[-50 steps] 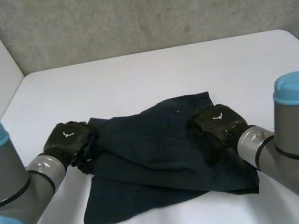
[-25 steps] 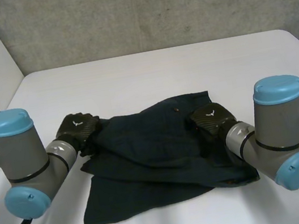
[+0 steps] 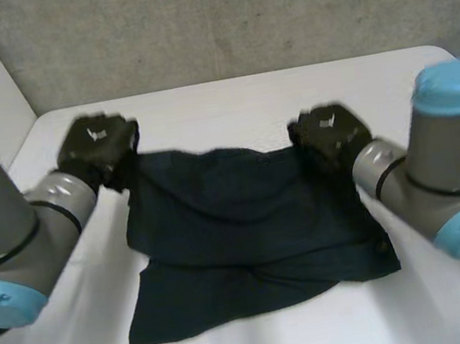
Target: Fold the shorts.
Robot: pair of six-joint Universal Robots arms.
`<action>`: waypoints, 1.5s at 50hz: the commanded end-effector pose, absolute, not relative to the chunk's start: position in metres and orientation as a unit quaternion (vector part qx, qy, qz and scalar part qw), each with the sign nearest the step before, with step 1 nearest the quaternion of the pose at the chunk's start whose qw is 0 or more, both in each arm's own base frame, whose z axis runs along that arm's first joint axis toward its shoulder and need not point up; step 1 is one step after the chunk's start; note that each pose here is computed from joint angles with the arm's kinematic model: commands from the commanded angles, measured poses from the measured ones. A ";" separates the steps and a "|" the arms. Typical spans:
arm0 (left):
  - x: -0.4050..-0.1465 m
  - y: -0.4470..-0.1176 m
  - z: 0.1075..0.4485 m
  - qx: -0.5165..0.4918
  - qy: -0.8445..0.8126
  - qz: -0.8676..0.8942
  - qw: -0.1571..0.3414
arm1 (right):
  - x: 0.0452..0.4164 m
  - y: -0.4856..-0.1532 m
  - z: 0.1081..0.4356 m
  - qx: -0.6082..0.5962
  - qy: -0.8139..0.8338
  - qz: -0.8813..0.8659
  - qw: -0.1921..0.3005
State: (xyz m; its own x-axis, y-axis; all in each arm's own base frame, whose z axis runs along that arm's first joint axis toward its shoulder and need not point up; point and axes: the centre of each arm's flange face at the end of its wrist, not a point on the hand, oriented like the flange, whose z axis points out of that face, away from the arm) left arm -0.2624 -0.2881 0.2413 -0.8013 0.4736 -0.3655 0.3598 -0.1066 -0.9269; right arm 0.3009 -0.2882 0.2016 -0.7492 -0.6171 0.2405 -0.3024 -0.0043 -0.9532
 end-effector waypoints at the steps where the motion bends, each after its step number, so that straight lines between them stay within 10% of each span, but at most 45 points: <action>1: -0.253 -0.256 0.340 -0.287 -0.578 0.763 0.037 | 0.288 -0.267 0.303 -0.319 0.622 -0.707 0.111; 15: -0.223 -0.198 0.446 -0.250 -0.498 0.830 0.024 | 0.252 -0.194 0.439 -0.299 0.524 -0.793 0.091; 32: -0.198 -0.138 0.487 -0.229 -0.460 0.858 0.011 | 0.213 -0.145 0.489 -0.256 0.473 -0.841 0.055; 42: -0.206 -0.188 0.448 -0.239 -0.531 0.813 0.011 | 0.235 -0.195 0.431 -0.286 0.560 -0.774 0.068; 51: -0.242 -0.309 0.337 -0.265 -0.639 0.722 0.017 | 0.280 -0.270 0.336 -0.323 0.634 -0.697 0.088; 63: -0.277 -0.428 0.275 -0.212 -0.606 0.766 -0.043 | 0.322 -0.382 0.240 -0.282 0.578 -0.766 0.023; 75: -0.321 -0.425 0.249 -0.230 -0.578 0.782 -0.020 | 0.329 -0.396 0.249 -0.269 0.550 -0.790 0.003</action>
